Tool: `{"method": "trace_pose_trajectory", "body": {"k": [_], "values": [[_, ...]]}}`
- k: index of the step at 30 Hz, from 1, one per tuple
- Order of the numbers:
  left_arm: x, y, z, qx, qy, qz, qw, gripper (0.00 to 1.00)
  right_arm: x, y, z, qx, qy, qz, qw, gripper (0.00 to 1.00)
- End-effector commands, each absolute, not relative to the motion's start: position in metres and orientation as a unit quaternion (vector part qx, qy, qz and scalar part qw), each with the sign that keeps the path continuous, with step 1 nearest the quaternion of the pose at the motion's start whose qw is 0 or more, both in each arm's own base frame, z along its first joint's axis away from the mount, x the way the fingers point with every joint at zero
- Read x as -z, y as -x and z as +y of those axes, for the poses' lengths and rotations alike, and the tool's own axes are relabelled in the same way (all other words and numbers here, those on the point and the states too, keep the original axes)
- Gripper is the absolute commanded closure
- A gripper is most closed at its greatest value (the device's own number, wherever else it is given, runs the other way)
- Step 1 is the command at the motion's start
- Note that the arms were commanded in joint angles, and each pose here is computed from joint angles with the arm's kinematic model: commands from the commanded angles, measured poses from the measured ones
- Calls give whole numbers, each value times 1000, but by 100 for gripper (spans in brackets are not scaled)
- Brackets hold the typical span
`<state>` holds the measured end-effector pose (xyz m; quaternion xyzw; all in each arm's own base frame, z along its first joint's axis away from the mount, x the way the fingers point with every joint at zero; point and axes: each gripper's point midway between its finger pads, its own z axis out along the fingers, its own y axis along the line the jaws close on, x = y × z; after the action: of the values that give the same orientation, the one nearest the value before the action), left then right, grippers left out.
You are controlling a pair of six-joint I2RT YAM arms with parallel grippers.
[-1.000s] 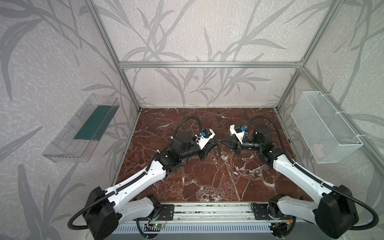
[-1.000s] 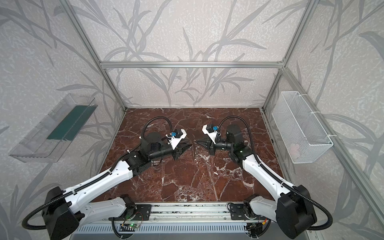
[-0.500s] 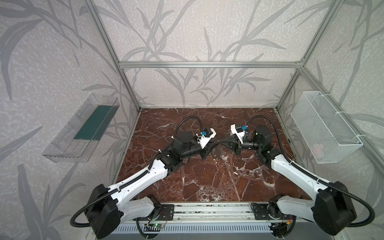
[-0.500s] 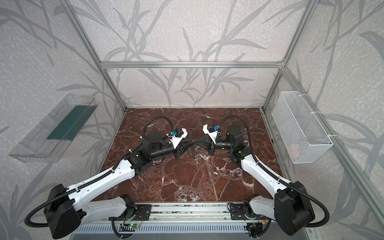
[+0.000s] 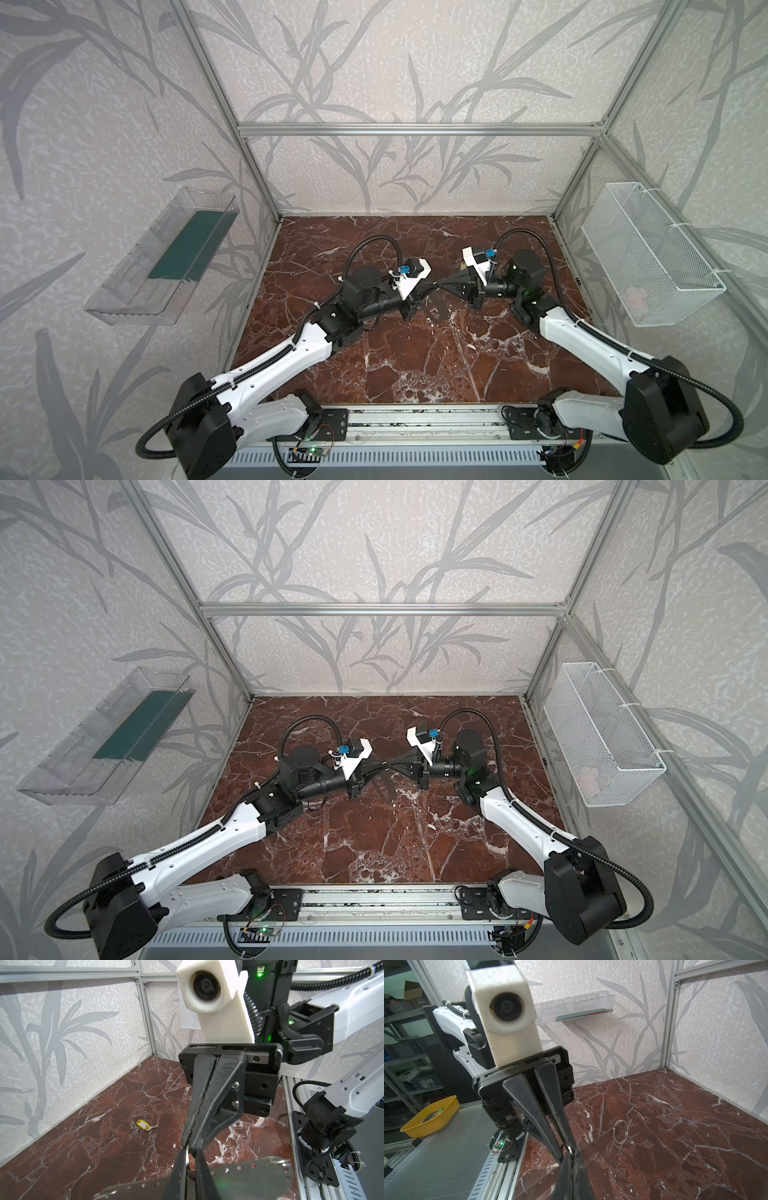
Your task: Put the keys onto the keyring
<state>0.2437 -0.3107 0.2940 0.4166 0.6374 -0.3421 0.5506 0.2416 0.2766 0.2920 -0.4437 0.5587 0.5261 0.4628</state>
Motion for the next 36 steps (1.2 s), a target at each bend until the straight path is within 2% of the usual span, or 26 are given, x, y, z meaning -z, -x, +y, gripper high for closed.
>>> {"method": "trace_pose_trajectory", "body": {"k": [1,4,10,11,13,16,20,25,27,30,36], "values": [[-293,-243,-309,339,-419,635,554,96,-303,-228,279,-541,464,528,462,100],[-291,-243,-309,337,-423,636,551,100,-304,-229,279,-539,463,530,462,100],[-290,-244,-305,317,-434,646,542,100,-299,-232,277,-518,460,555,460,100],[-290,-244,-304,310,-440,648,539,100,-298,-233,276,-508,460,563,462,97],[-290,-244,-301,289,-459,657,523,100,-294,-236,271,-482,458,582,468,82],[-284,-244,-296,254,-490,682,480,100,-291,-239,264,-442,455,607,479,68],[-270,-242,-290,218,-527,716,402,100,-287,-246,253,-390,445,639,491,60],[-246,-239,-282,185,-558,759,280,100,-287,-247,248,-366,452,652,487,57],[-241,-239,-284,183,-565,762,258,100,-285,-249,249,-366,453,652,485,57],[-239,-239,-286,184,-572,761,243,100,-279,-251,251,-367,454,656,479,59],[-259,-230,-294,219,-584,735,265,100,-266,-251,258,-396,451,651,464,66]]}}
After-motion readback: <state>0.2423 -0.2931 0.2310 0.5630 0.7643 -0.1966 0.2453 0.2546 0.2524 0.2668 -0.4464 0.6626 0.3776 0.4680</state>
